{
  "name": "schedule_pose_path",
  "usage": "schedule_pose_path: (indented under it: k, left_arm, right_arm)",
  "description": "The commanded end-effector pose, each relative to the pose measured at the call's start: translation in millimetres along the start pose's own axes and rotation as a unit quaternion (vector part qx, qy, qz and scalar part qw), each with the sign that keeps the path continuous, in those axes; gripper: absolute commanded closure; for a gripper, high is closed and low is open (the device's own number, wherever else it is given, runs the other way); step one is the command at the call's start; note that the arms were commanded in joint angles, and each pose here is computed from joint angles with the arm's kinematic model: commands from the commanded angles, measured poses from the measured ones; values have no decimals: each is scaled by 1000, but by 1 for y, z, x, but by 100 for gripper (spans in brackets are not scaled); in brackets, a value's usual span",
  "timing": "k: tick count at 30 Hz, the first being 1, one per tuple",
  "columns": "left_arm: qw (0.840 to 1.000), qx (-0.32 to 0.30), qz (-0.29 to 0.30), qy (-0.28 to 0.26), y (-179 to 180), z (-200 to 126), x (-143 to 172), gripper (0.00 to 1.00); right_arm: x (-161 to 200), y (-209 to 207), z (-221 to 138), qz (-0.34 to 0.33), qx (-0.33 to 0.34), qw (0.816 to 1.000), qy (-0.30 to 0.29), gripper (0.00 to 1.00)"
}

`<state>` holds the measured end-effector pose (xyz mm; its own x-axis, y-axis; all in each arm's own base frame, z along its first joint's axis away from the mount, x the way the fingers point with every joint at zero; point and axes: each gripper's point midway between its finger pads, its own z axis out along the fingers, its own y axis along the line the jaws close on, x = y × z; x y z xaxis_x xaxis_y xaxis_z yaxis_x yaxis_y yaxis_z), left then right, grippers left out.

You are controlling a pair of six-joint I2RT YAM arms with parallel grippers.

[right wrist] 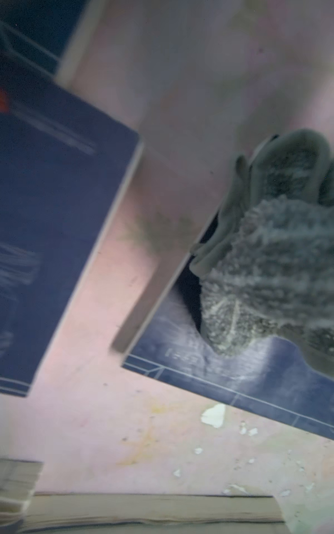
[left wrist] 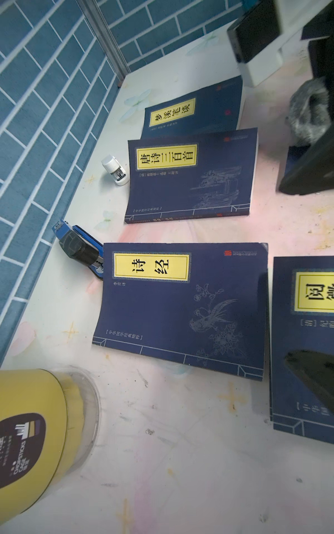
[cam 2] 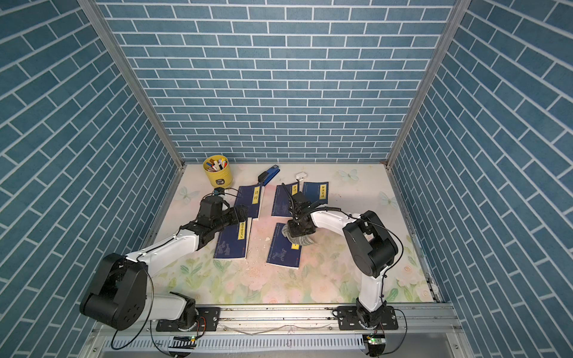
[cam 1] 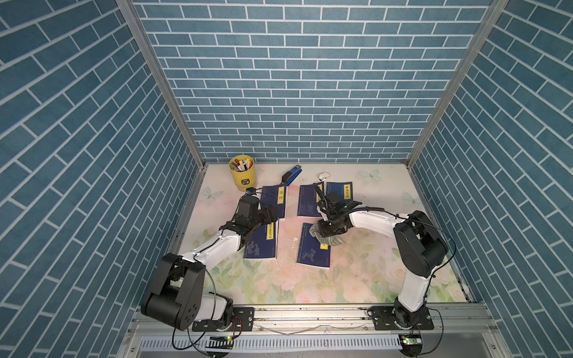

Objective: Wipe the cover of the book
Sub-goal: Wipe the dirt from the cover of the book.

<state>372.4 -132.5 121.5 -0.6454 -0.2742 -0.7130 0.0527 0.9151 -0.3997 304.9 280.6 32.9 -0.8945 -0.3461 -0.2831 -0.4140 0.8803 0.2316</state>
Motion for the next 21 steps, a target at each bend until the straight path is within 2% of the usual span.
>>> schedule_pose_path:
  k: [1,3,10,17,21]
  left_arm:
    - [1000,-10,-1,4,8,-2,6,11]
    - [1000,-11,-2,4,8,-2,7,11]
    - [1000,-12,0,0,8,-3,4,11]
    - [1000,-11,-1,3,8,-1,5,11]
    - [1000,-14,0,1,9,-2,4,11]
  right_arm:
    - [16,-21,22,-26,47,997,53,87]
    - [3,-4,22,-26,13,999,42,86]
    - [-18,30,26,-47,-11,998,29,86]
    - [-8,62,35,-84,-18,995,47,86]
    - [13,59,27,-75,-19,995,57,86]
